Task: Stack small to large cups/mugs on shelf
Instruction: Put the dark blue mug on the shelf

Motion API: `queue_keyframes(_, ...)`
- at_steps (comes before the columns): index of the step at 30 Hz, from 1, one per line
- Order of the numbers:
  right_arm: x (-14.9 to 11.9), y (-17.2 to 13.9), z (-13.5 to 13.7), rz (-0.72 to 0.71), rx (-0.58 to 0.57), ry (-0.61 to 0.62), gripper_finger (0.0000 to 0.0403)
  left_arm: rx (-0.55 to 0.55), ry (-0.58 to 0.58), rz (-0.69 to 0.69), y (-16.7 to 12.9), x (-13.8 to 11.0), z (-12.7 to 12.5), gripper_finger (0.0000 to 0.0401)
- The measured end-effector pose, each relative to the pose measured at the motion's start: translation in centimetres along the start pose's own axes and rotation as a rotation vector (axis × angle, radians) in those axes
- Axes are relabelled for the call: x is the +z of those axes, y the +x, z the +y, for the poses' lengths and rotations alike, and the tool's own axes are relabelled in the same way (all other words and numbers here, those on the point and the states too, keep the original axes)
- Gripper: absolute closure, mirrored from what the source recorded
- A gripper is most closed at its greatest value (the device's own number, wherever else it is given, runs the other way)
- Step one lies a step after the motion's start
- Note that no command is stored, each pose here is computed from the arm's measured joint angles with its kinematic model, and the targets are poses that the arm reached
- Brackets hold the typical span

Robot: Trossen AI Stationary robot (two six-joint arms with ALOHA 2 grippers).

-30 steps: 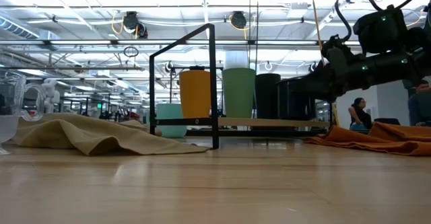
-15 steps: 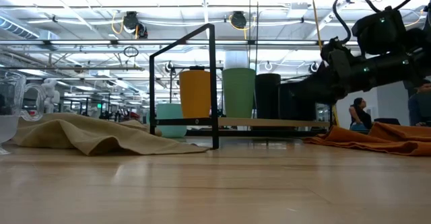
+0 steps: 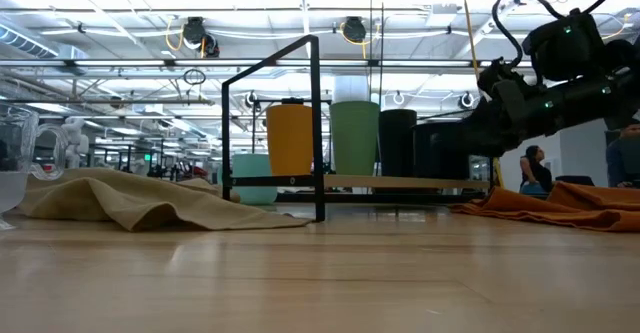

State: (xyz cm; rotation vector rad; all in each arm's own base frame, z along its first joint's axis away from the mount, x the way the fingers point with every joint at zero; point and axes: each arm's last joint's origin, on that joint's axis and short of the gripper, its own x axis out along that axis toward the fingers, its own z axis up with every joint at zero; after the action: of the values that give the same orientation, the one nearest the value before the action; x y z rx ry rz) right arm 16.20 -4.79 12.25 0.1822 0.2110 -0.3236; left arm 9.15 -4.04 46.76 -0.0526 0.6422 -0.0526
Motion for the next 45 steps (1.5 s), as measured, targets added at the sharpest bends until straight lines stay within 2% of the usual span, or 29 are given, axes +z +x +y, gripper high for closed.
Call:
queue_keyframes(6, 1.2, -0.7, 0.2, -0.077, 0.017, -0.020, 0.0181, -0.001, 0.002, 0.001, 0.0, 0.0, 0.0, 0.0327)
queue_keyframes(13, 1.7, -1.8, 0.3, -0.070, 0.019, -0.030, 0.0181, 0.001, -0.010, 0.008, 0.0, -0.1, 0.0, 0.0327)
queue_keyframes(19, 2.5, -2.6, 0.5, -0.127, 0.027, -0.052, 0.0181, 0.000, 0.001, 0.008, 0.0, -0.1, 0.0, 0.0327)
queue_keyframes(33, 1.2, -2.1, 0.3, -0.002, 0.003, -0.040, 0.0180, 0.000, -0.002, 0.009, 0.1, 0.0, 0.0, 0.0327)
queue_keyframes(38, 1.1, -2.1, 0.3, 0.001, 0.001, -0.033, 0.0159, 0.000, -0.002, 0.008, 0.0, 0.0, 0.0, 0.0327)
queue_keyframes(45, 1.1, -2.1, 0.1, -0.005, -0.043, -0.032, 0.0106, 0.000, -0.004, 0.008, 0.0, 0.0, 0.0, 0.0327)
